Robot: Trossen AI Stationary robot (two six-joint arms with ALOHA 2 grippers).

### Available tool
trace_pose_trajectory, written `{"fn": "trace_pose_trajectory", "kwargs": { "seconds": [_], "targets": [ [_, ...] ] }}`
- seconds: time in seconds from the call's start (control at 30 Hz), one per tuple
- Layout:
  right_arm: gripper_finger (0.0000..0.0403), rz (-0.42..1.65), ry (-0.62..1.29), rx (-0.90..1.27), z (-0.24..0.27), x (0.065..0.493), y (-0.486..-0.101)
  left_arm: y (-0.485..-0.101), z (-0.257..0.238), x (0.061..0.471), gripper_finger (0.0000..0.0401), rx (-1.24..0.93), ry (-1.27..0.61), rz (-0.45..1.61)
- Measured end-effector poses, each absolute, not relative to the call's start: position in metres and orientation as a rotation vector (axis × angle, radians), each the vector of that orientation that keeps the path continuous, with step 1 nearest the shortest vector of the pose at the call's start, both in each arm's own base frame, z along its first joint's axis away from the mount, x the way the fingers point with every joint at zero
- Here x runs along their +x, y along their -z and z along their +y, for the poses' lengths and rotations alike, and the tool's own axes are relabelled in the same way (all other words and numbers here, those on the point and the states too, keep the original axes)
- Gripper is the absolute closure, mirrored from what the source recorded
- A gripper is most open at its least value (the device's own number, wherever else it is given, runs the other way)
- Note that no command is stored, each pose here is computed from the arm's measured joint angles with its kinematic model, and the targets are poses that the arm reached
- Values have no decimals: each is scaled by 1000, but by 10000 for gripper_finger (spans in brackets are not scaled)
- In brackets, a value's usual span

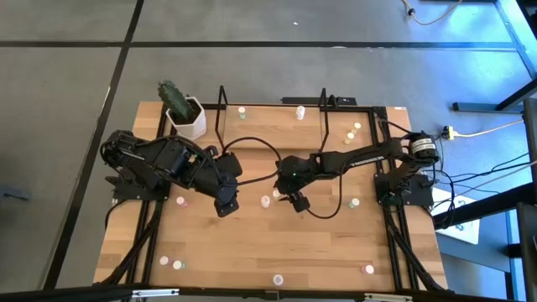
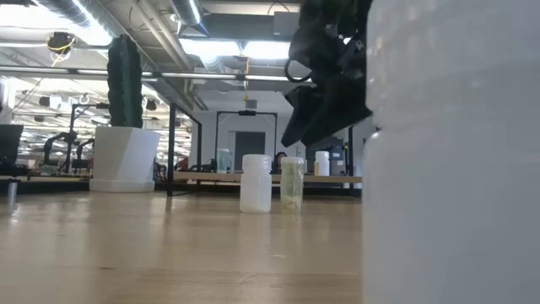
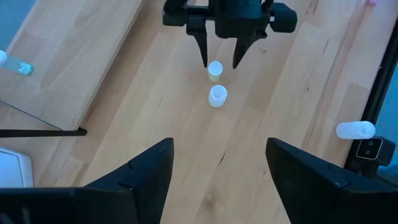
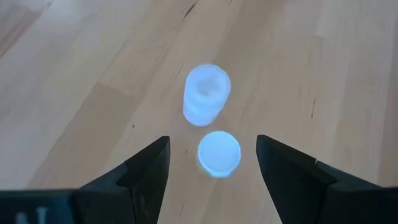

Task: Pick and place medicine bottles onto shelf by color
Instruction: Put the center yellow pill bottle on the shelf

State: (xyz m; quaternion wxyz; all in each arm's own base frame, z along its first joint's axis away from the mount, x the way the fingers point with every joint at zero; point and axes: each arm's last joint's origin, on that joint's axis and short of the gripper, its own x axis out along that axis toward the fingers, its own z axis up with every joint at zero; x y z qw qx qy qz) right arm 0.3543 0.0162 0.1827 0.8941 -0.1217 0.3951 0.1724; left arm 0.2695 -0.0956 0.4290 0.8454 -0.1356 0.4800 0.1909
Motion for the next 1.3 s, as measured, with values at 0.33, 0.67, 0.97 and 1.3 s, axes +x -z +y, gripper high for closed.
{"fn": "trace_pose_trajectory", "kwargs": {
  "seconds": [0.33, 0.67, 0.97, 1.3],
  "targets": [
    [162, 829, -360, -249, 16, 360, -170, -429, -95, 270, 152, -286, -403, 1014],
    [162, 825, -360, -254, 16, 362, -167, -429, -95, 270, 152, -287, -400, 1015],
    [162, 846, -360, -247, 16, 363, -159, -429, -95, 270, 152, -288, -400, 1016],
    [162, 883, -364, -239, 16, 366, -144, -429, -95, 270, 152, -288, -401, 1015]
  ]
}}
